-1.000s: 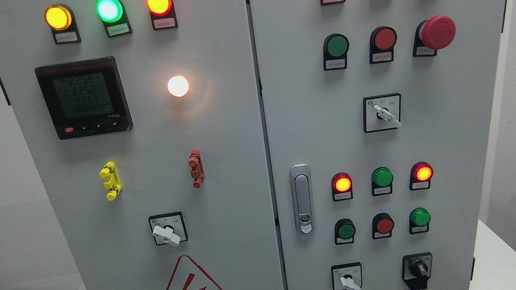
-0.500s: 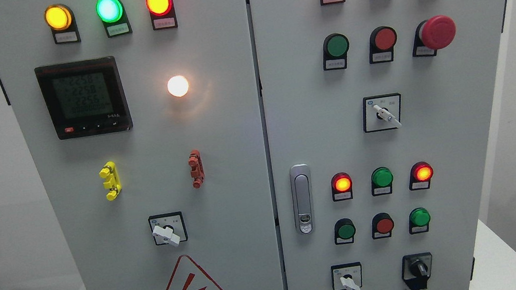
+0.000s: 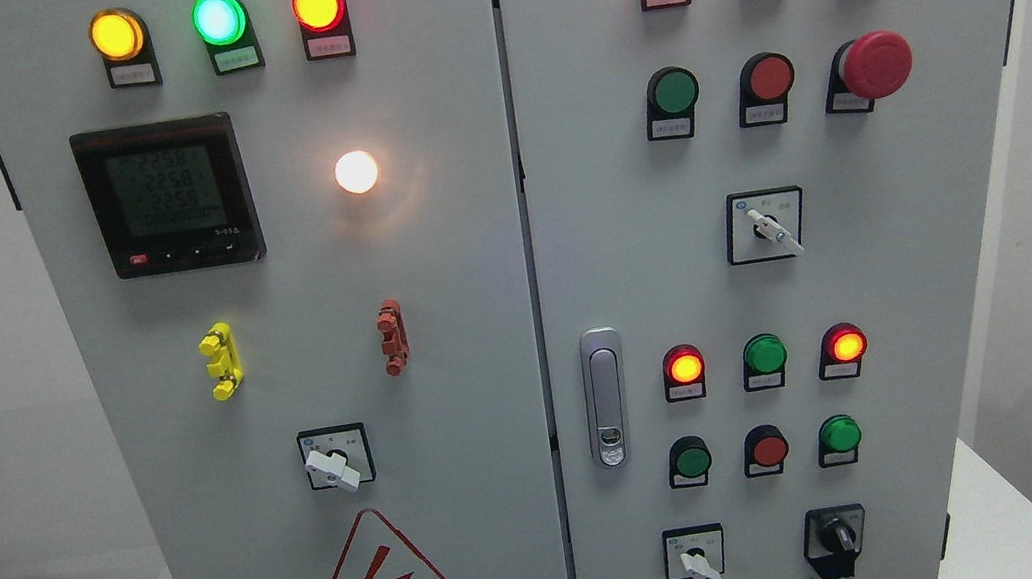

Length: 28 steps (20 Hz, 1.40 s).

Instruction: Trip black knob to open circuit

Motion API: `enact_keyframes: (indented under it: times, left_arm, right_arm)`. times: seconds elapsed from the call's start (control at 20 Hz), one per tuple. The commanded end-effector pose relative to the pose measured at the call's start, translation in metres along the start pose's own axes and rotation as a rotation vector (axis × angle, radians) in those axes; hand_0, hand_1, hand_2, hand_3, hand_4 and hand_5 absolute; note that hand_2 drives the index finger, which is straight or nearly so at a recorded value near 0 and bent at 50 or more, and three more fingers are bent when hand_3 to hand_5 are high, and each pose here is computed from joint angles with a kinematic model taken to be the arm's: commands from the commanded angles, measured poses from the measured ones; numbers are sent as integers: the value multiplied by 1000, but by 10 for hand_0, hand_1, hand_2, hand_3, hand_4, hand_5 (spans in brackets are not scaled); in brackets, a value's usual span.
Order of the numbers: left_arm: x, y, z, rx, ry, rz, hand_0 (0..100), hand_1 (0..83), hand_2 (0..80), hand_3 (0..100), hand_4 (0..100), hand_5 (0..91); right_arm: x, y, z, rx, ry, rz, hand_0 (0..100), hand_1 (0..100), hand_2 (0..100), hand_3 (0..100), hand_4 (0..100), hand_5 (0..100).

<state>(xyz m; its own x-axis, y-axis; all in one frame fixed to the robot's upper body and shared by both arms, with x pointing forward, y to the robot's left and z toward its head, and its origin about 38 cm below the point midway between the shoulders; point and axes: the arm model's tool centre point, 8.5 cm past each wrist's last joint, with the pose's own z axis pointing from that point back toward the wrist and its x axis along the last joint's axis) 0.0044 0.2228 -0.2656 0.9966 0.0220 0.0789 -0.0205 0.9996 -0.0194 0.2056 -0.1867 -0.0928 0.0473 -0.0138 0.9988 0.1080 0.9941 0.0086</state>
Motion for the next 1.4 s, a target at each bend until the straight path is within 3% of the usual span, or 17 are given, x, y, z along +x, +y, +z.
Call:
enact_keyframes:
  times: [0.0, 0.8, 1.35]
  left_arm:
    - [3, -1, 0, -1, -6, 3, 120, 389, 0, 0, 0, 0]
    - [2, -1, 0, -1, -4, 4, 120, 389, 0, 0, 0, 0]
    - [2, -1, 0, -1, -4, 4, 120, 389, 0, 0, 0, 0]
  right_arm:
    - [18, -1, -9, -12, -65, -15, 410, 645, 0, 1000, 868, 734]
    - [83, -7, -43, -56, -207, -39, 716, 776, 0, 1000, 966, 906]
    - [126, -4, -59, -48, -281, -50, 786, 798, 0, 1000, 996, 918]
